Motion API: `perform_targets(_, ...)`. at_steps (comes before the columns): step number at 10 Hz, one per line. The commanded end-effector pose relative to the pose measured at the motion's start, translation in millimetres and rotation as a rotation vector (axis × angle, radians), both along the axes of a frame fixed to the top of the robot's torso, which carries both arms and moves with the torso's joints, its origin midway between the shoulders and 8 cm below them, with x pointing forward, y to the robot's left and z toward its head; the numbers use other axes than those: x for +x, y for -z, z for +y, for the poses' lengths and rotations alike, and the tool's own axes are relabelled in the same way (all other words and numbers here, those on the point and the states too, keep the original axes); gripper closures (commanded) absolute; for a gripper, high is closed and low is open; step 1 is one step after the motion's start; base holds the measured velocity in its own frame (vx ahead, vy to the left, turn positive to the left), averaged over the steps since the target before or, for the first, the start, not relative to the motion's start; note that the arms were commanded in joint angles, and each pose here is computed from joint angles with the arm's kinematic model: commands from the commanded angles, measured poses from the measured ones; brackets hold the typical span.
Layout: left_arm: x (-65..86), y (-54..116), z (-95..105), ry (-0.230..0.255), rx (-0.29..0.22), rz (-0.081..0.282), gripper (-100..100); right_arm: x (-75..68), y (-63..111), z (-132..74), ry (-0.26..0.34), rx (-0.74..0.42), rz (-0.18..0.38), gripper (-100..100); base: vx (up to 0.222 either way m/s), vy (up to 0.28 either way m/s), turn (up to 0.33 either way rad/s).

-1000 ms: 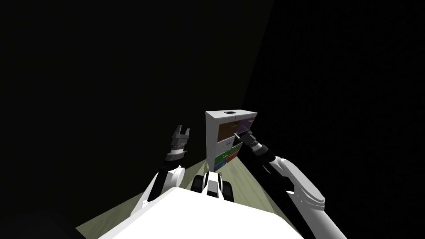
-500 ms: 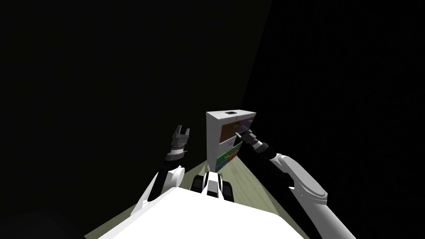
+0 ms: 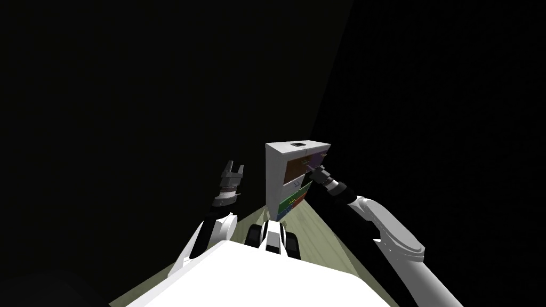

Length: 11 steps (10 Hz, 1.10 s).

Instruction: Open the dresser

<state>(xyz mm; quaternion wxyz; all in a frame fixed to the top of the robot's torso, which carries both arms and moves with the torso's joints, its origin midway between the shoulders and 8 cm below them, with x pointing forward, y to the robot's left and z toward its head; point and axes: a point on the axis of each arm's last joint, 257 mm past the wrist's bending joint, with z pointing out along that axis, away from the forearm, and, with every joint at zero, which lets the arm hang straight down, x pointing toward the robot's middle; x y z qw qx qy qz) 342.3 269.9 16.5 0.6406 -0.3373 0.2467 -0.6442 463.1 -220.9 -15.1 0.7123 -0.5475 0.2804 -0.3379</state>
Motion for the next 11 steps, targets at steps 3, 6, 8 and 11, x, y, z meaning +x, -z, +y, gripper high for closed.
perform_targets(3, 0.0, 0.0, 0.0, 0.000, 0.000, 0.000, 0, -4.0, -3.7, 3, -0.016, 0.000, -0.001, 100, -0.121, -0.103, -0.040)
perform_targets(6, 0.0, 0.1, -0.1, 0.000, 0.000, 0.000, 0, -3.3, -6.1, -11, 0.026, -0.096, -0.028, -100, 0.064, 0.145, -0.086)
perform_targets(8, -0.1, 0.1, -0.1, 0.000, 0.000, 0.000, 0, -2.5, -8.4, -22, 0.058, -0.167, -0.048, -100, 0.106, 0.194, -0.092)
perform_targets(11, 0.0, 0.1, -0.1, 0.000, 0.000, 0.000, 0, -1.5, -13.4, -38, 0.104, -0.276, -0.081, -100, 0.081, 0.198, -0.104)
